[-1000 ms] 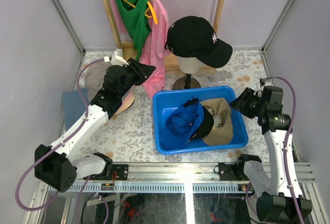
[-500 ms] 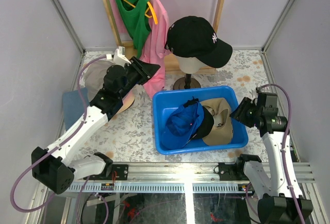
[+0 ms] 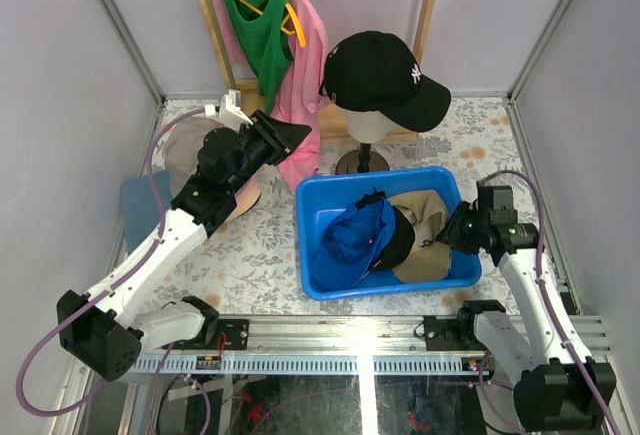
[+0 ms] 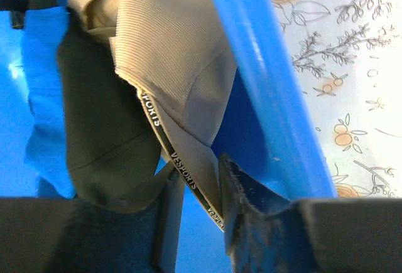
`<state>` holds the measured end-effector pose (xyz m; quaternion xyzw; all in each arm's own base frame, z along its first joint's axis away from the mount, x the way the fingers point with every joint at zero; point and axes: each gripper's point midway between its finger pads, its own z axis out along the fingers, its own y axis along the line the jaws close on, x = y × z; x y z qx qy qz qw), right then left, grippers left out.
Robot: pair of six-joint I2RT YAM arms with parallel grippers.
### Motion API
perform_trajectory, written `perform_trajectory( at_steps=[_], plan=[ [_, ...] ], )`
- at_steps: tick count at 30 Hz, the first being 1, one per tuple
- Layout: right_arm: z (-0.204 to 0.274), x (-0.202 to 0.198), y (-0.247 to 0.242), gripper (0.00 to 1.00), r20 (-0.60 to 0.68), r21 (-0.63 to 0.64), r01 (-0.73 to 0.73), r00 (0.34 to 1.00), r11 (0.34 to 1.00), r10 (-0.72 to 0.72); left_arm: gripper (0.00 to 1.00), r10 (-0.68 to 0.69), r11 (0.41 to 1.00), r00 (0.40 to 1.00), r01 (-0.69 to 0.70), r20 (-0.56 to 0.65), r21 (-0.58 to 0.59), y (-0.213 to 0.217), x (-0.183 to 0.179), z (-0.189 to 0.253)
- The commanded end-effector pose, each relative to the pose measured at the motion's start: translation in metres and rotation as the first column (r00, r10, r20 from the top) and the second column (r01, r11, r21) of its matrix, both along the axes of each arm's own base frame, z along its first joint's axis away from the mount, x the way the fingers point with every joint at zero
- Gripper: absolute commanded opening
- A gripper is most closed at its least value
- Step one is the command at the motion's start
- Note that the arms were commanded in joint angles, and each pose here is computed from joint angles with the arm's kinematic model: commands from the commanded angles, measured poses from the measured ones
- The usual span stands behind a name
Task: Stack the hats
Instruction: Pick up the hat from the bin.
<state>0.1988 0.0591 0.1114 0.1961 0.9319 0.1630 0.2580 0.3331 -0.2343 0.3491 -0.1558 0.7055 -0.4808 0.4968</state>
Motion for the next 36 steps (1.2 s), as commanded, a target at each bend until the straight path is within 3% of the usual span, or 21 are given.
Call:
perform_trajectory(
  at_steps=[1, 3, 7, 14, 21, 36],
  plan=[
    [-0.005, 0.008, -0.002, 0.25, 0.010, -0.012, 0.042, 0.999, 0.999, -0.042, 0.33, -0.008, 1.000, 0.998, 0.009, 0.063, -0.023, -0.002, -0.001, 0.023],
    [0.005, 0.013, -0.005, 0.12, 0.038, -0.025, 0.051, 0.998, 0.998, -0.050, 0.33, -0.002, 1.000, 0.998, 0.003, 0.070, -0.015, -0.001, 0.000, 0.026],
    [0.047, 0.025, -0.013, 0.00, 0.136, -0.078, 0.066, 0.989, 0.995, -0.055, 0.33, -0.007, 1.000, 0.996, 0.007, 0.083, -0.012, -0.003, 0.003, 0.033],
    [0.100, 0.028, -0.016, 0.00, 0.208, -0.119, 0.057, 0.978, 0.991, -0.031, 0.33, -0.056, 0.998, 0.994, 0.059, 0.094, -0.031, -0.016, 0.007, 0.059],
    [0.117, 0.010, -0.021, 0.00, 0.210, -0.135, 0.063, 0.977, 0.989, -0.034, 0.33, -0.097, 0.992, 0.988, 0.105, 0.116, -0.067, -0.025, 0.004, 0.090],
    [0.206, -0.014, -0.045, 0.00, 0.365, -0.189, 0.177, 0.926, 0.966, -0.098, 0.33, -0.161, 0.977, 0.967, 0.185, 0.197, -0.110, -0.041, -0.004, 0.154]
  ],
)
